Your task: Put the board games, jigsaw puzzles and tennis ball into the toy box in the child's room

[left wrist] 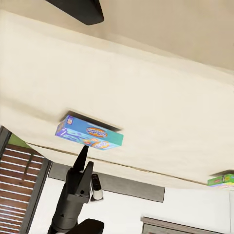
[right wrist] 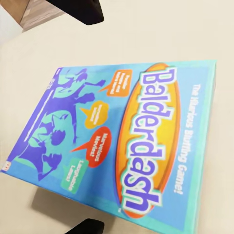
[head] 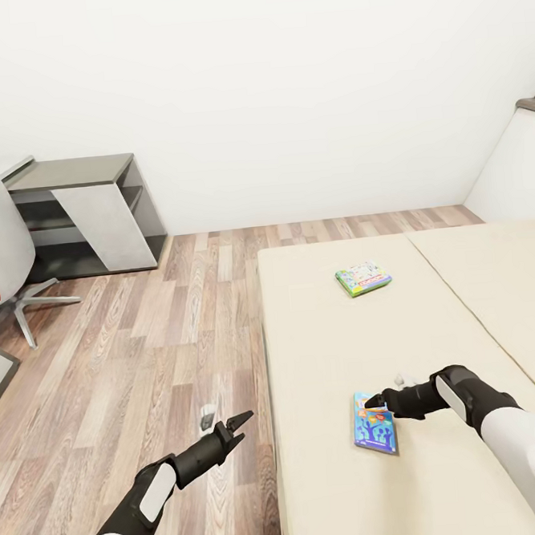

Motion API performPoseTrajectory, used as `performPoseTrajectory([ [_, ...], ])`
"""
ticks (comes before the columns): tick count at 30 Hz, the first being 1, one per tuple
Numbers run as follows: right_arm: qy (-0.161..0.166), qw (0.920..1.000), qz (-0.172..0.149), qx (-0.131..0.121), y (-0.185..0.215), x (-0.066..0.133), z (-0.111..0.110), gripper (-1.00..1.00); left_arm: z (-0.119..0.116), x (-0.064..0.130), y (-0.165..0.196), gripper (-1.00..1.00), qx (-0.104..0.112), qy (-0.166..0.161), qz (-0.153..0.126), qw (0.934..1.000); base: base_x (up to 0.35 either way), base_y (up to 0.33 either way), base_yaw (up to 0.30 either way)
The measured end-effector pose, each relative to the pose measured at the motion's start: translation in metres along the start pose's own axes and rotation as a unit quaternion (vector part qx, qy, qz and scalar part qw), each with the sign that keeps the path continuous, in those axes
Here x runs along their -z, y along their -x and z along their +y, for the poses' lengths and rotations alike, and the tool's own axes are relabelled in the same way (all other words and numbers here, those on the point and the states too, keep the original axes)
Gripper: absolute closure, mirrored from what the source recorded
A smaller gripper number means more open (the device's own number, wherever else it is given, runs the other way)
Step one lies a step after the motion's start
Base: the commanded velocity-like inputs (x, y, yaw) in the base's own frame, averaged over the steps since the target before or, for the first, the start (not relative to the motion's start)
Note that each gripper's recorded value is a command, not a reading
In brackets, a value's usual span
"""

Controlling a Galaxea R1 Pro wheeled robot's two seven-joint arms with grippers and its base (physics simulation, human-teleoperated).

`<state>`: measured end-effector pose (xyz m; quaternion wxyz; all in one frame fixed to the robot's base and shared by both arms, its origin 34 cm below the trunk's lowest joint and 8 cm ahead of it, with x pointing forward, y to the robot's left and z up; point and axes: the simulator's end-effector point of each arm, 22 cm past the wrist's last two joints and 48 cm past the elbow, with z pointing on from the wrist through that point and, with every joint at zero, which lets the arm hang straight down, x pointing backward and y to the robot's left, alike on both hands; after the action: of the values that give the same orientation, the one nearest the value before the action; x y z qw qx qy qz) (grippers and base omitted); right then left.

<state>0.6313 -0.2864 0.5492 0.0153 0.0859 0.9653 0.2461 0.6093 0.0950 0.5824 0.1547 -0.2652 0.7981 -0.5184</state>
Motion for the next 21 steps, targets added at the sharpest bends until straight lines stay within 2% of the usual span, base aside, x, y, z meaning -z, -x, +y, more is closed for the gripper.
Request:
performPoseTrajectory([
  [10, -0.002, 1.0000, 0.001, 0.000, -0.001, -0.001, -0.001, -1.00, 0.000, 0.000, 0.000, -1.00, 0.000, 0.000, 0.000, 1.0000, 0.000, 0.000, 0.000],
  [21, -0.038, 0.9993, 0.002, 0.000, -0.002, -0.002, -0.015, -1.00, 0.000, 0.000, 0.000, -1.00, 0.000, 0.000, 0.000, 1.0000, 0.000, 0.000, 0.000],
])
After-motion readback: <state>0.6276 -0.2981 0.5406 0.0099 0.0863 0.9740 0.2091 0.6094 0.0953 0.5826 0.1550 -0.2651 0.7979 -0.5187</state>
